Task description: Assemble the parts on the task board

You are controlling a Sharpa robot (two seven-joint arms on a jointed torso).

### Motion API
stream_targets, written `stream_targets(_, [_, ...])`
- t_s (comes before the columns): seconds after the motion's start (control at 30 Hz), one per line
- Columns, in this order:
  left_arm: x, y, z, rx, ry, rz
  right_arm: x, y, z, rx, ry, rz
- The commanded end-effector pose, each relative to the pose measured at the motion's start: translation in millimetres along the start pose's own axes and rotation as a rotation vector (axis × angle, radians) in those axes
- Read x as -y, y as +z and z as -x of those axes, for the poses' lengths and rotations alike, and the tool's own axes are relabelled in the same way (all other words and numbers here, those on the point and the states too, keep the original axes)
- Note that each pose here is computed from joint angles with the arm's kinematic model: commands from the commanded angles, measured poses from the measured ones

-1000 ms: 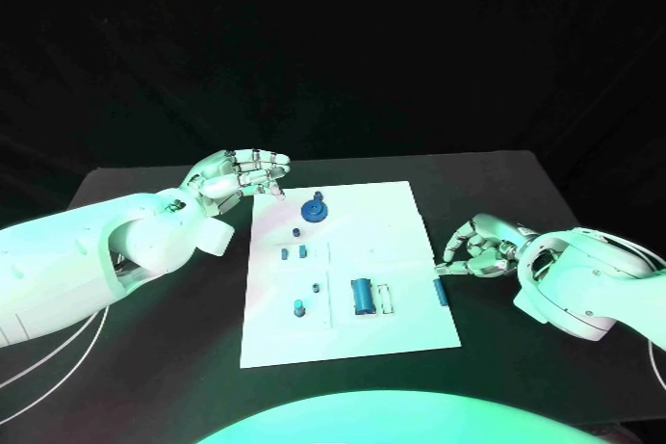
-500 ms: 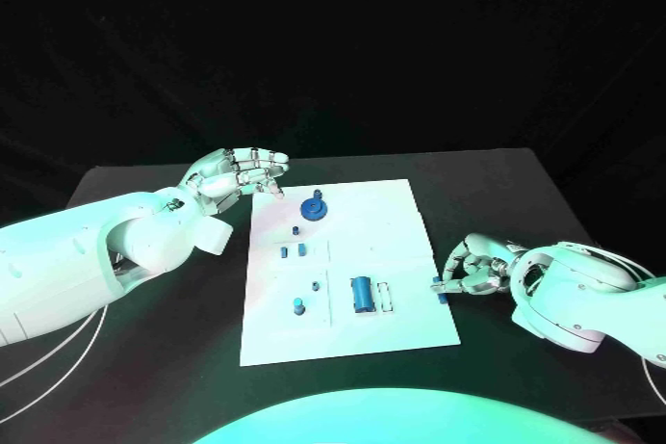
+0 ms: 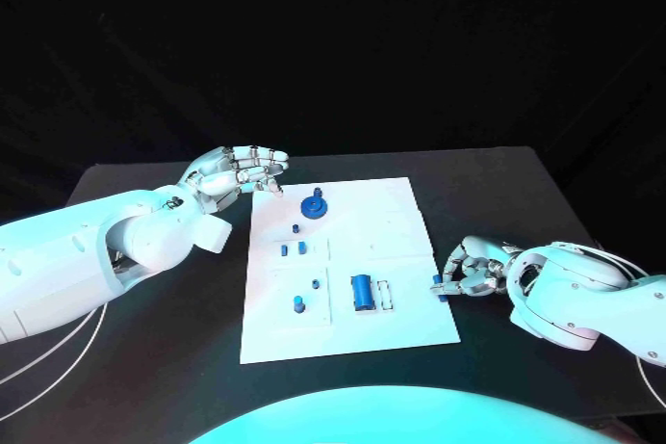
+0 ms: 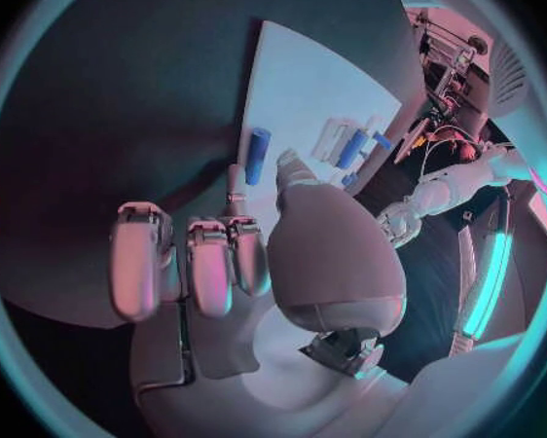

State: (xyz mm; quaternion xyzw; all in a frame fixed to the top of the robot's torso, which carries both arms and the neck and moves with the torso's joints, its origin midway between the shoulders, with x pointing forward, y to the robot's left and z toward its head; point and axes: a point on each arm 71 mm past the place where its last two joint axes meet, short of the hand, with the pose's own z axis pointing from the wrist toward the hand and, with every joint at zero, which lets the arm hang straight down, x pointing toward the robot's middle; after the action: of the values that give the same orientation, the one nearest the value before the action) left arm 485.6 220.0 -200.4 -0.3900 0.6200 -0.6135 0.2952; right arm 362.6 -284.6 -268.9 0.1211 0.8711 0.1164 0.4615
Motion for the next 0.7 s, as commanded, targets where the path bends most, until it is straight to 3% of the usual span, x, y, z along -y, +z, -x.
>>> stream_targets(0.03, [0.6,0.3,-1.8,-0.019,-0.002,-0.011,-0.1,1.5,-3.6,-0.018,-0.034,0.001])
stream_targets(0.33, [0.2,-0.1,-1.1,-0.017,-0.002,-0.009,-2.1,5.3,-11.6,-0.021,-0.050,0.006])
stream_targets(0.7, [-0.3,-0.5,-0.6,-0.015,-0.002,-0.008,-2.4,5.2,-10.0,0.022,-0.028,0.006])
